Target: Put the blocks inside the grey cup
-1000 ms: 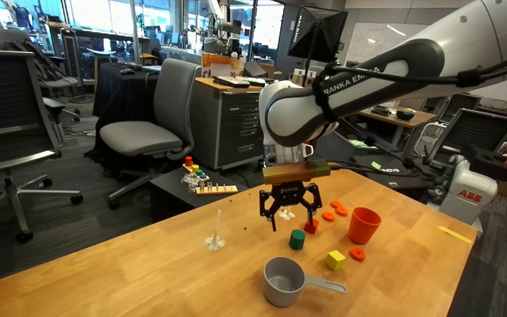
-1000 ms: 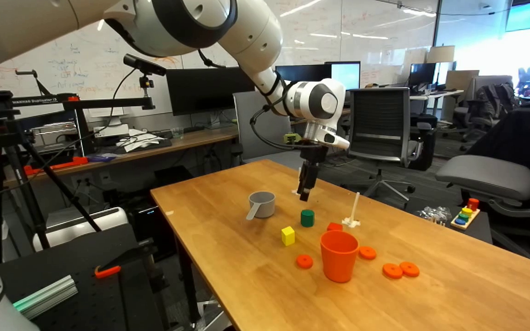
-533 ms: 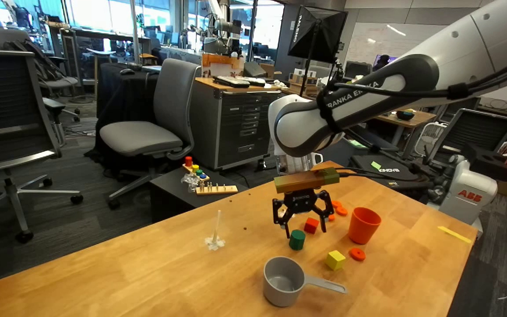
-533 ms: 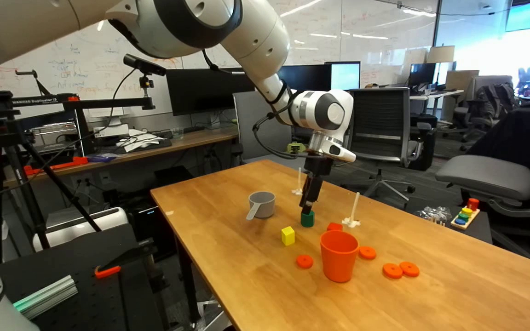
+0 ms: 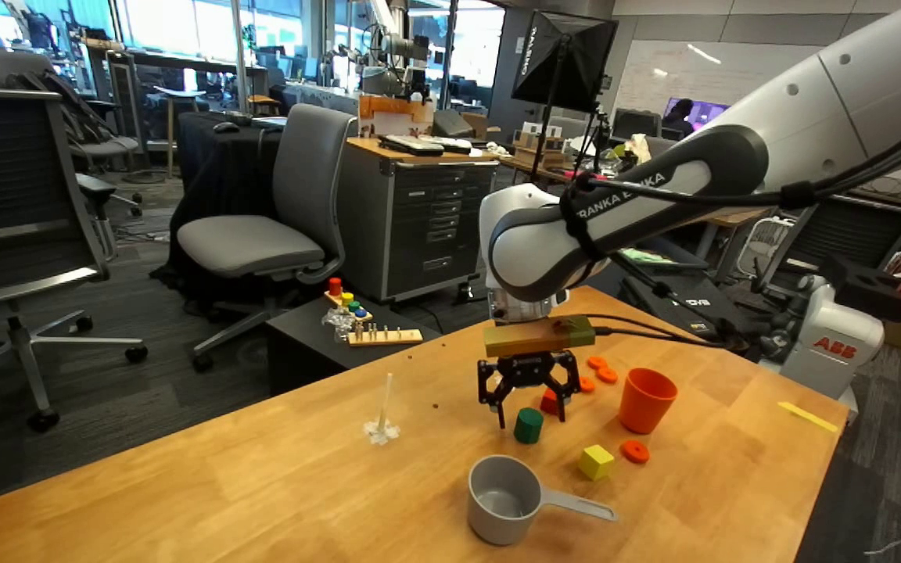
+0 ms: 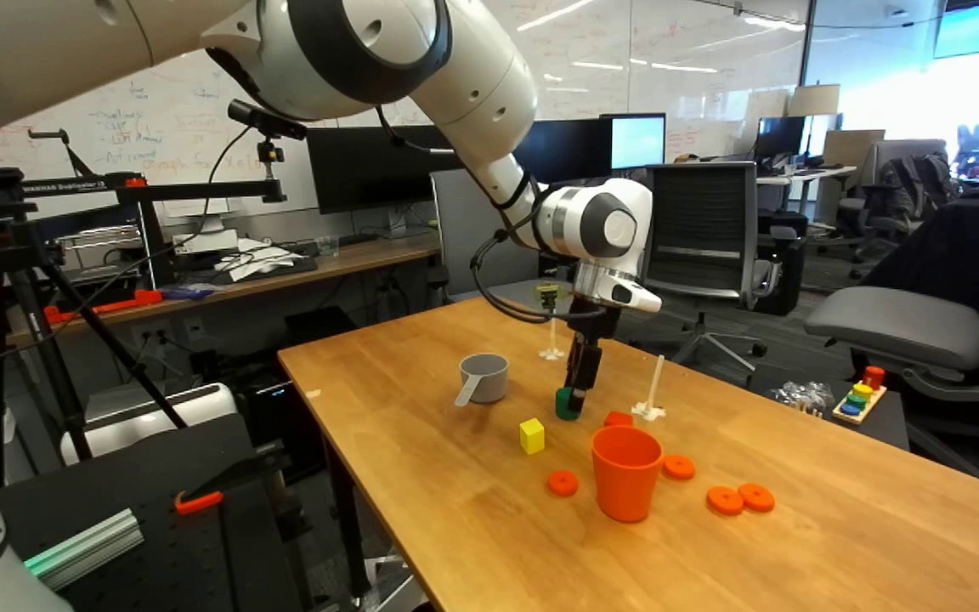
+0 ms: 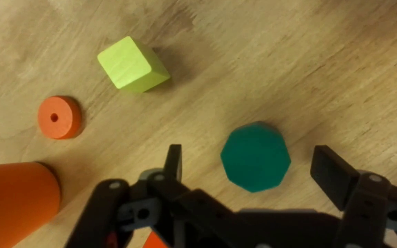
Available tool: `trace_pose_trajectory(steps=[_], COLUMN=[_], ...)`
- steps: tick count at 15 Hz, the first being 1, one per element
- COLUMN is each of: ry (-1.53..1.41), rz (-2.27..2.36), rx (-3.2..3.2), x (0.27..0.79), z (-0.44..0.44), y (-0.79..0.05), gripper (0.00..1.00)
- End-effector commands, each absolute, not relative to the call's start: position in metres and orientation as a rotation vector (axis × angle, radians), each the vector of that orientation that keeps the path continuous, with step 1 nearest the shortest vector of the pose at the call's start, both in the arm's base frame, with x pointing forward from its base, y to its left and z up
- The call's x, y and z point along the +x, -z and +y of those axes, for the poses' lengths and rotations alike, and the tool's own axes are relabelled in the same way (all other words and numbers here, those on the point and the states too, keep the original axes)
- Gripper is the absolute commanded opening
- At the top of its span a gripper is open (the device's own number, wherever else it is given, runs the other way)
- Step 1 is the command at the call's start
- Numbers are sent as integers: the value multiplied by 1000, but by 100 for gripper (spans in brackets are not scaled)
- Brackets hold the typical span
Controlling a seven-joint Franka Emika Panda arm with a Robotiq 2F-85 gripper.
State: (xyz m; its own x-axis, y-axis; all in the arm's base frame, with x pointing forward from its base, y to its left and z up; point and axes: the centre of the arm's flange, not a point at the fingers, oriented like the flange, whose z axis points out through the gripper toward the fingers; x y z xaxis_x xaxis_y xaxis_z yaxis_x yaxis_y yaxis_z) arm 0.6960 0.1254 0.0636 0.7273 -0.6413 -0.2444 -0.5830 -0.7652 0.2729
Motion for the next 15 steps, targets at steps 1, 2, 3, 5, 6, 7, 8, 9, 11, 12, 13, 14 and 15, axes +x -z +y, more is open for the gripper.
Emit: trace_pose_trajectory(steps=[1,2,3,5,6,7,8,9,11,12,13,14,15], ry=[457,455,459,455,443,431,415,399,361,345,336,327,329], rz=[-1006,-1017,-1030,-1047,-1050,-1057,-1056,-1042,-1022,-1006,-991,-967,-941], rx=[2784,2796,2805,2811,2816,2821,2830,2838,2871,2897,2921,2954,2985], x=[697,696,695,693,694,694,694,695,695,695,694,691,687], z=[136,135,136,133,132,132,133,137,147,156,165,179,193], y=[-46,-43,-43,-51,-60,-70,-76,-88,-116,-135,-150,-168,-182], gripper=[66,59,49,34,29,22,22,22,22,22,22,22,22])
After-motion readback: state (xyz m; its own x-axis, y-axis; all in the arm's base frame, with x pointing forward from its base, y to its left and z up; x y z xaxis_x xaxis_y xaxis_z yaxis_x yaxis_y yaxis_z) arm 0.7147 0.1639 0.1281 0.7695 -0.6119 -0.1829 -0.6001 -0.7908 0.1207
